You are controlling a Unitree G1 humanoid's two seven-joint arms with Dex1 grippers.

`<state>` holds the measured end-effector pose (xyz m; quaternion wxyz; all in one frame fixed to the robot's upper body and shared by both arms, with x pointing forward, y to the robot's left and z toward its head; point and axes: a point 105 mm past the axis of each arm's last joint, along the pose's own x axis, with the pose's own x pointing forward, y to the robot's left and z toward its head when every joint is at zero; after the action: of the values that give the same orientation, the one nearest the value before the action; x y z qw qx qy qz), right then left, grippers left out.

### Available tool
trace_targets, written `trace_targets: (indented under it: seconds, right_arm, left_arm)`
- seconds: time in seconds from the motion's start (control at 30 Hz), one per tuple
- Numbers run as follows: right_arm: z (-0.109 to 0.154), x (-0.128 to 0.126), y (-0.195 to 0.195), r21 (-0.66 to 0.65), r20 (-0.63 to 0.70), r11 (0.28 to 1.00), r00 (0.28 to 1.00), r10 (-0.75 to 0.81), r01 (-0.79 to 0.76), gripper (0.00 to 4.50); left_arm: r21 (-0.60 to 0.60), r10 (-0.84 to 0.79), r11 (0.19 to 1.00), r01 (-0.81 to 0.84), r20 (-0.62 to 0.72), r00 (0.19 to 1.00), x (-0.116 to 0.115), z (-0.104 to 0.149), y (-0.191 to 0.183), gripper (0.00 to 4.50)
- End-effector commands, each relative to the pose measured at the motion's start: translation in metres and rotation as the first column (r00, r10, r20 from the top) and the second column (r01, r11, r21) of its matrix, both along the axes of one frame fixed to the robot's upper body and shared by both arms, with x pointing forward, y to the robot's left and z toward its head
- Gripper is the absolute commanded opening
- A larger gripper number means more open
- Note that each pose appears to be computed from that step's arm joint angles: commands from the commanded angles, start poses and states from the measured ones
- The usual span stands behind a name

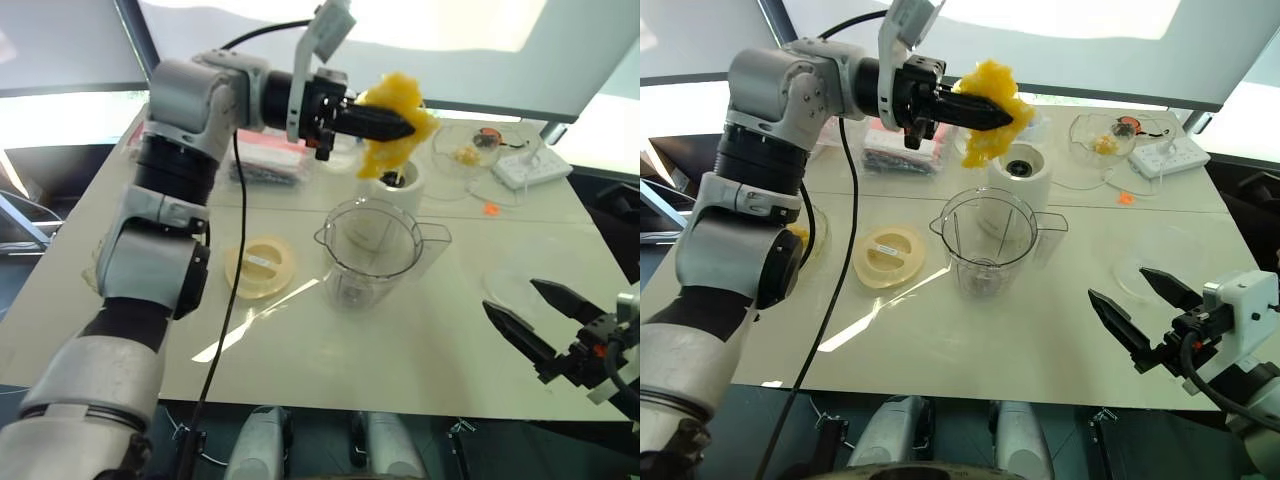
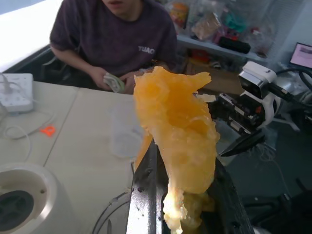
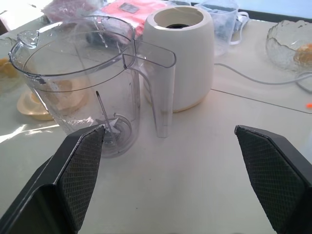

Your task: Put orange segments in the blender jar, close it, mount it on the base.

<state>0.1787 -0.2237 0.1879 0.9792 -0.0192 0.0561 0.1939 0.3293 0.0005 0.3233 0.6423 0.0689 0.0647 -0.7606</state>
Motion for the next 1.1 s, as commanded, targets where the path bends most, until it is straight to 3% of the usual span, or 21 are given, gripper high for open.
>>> trace_targets:
  seconds: [0.03,0.27,0.37,0.57,0.73,0.8,0.87,1.03,1.1]
  right_arm:
    - [0.008,-0.003,0.009,0.005,0.053,1.0,0.999,-0.004,0.004,4.5]
    - [0.007,-0.004,0.011,0.016,0.059,1.0,0.998,-0.026,0.025,4.5]
    - [0.007,-0.004,0.011,0.016,0.062,0.999,0.998,-0.03,0.029,4.5]
    - [0.004,-0.002,0.011,0.017,0.055,1.0,0.998,-0.026,0.025,4.5]
    - [0.001,-0.001,0.008,0.02,0.047,0.999,0.998,-0.029,0.028,4.5]
    - [-0.001,-0.002,0.005,0.024,0.044,0.999,0.998,-0.049,0.048,4.5]
    - [-0.006,-0.006,-0.003,0.032,0.035,0.994,0.994,-0.107,0.106,4.5]
    - [-0.034,-0.02,-0.045,0.037,-0.007,0.934,0.934,-0.356,0.356,4.5]
    - [-0.053,-0.024,-0.069,-0.025,-0.01,0.873,0.873,-0.488,0.487,4.5]
  left_arm:
    - [0.112,-0.067,0.992,0.061,0.051,0.996,-0.007,-0.023,-0.002,0.04]
    - [0.254,-0.082,0.966,0.056,0.095,0.992,-0.001,-0.07,-0.006,0.04]
    - [0.267,-0.065,0.963,0.027,0.135,0.989,0.005,-0.08,-0.008,0.91]
    - [0.231,-0.072,0.972,0.033,0.164,0.984,0.004,-0.073,-0.009,3.77]
    - [0.158,-0.061,0.987,0.029,0.206,0.977,0.005,-0.056,-0.005,3.77]
    - [0.077,-0.006,0.997,-0.01,0.211,0.977,0.01,-0.04,-0.002,3.77]
    - [-0.079,0.044,0.996,-0.028,0.2,0.979,0.01,-0.014,0.004,3.77]
    - [-0.216,0.112,0.972,-0.09,0.09,0.99,0.003,0.003,0.021,3.77]
    - [-0.248,0.107,0.965,-0.08,0.099,0.989,-0.008,0.002,0.03,3.77]
